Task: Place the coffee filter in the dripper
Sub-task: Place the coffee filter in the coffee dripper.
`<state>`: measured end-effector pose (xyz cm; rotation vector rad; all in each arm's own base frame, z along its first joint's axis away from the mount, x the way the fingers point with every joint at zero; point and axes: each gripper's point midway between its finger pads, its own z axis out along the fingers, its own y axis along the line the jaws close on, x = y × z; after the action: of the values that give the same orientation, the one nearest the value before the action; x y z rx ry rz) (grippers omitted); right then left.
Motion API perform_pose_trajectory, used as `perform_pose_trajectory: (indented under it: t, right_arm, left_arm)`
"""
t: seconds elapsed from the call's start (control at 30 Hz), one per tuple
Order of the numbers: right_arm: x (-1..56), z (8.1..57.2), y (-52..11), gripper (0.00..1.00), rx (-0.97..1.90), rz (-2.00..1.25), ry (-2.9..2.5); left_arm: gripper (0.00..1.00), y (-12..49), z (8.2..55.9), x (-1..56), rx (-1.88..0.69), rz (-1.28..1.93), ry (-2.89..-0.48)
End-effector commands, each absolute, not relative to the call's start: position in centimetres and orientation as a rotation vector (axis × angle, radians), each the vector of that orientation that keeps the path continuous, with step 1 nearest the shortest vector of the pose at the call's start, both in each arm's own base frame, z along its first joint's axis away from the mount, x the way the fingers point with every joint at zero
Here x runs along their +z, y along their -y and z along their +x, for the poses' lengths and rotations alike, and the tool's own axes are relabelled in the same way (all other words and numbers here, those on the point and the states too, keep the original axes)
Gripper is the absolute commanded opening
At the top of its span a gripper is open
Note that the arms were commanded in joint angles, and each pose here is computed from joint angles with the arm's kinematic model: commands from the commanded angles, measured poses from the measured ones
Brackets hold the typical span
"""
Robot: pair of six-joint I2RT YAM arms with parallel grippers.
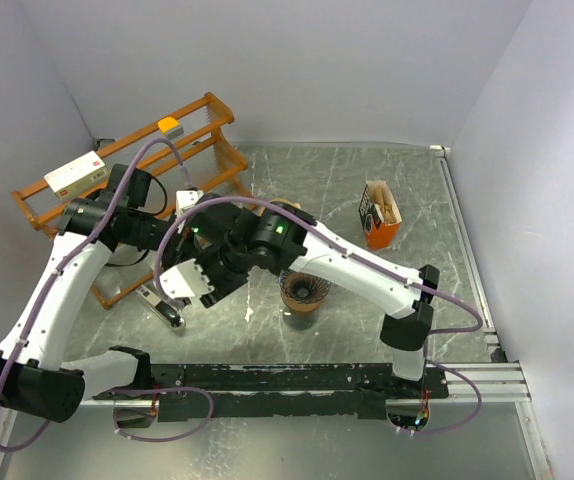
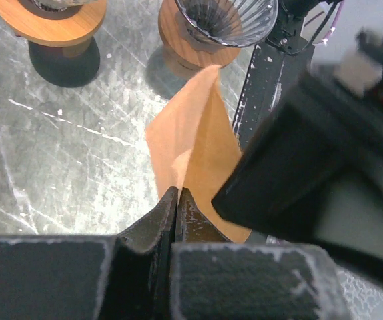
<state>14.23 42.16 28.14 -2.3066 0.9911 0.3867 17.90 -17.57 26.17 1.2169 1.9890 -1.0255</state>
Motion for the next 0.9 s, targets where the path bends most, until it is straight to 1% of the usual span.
perform_pose_trajectory:
  t: [0.0,0.2,0.37,0.53,0.7,0.8,0.87]
  right_arm:
    - [27.9,13.5,-42.5,0.41,0.341,-2.356,-0.955]
    - [27.5,13.4,-42.3,0.4,0.296,-2.383,-0.954]
    - [27.2,13.6,-41.9,0.33,0.256,-2.395,-0.978]
    - [27.1,13.8,-41.4,0.23,0.235,-2.387,-1.008]
    - [27.3,14.0,-41.3,0.05,0.237,-2.345,-1.035]
    - [28.0,14.2,-41.0,0.0,0.267,-2.311,-1.058]
    - [28.6,14.4,-40.7,0.0,0.295,-2.288,-1.072]
  left_arm:
    - [0.07,18.0,17.2,26.6,-1.031,1.262,-1.987]
    - [0.07,18.0,17.0,26.4,-1.02,1.271,-1.996]
    - [0.07,18.0,17.0,26.2,-1.011,1.28,-2.001]
    - [0.07,18.2,17.0,26.4,-1.017,1.302,-1.993]
    - [0.07,18.8,17.0,27.1,-1.04,1.324,-1.958]
    - [0.08,19.3,17.2,27.8,-1.046,1.333,-1.926]
    - [0.11,19.6,17.6,28.2,-1.047,1.328,-1.911]
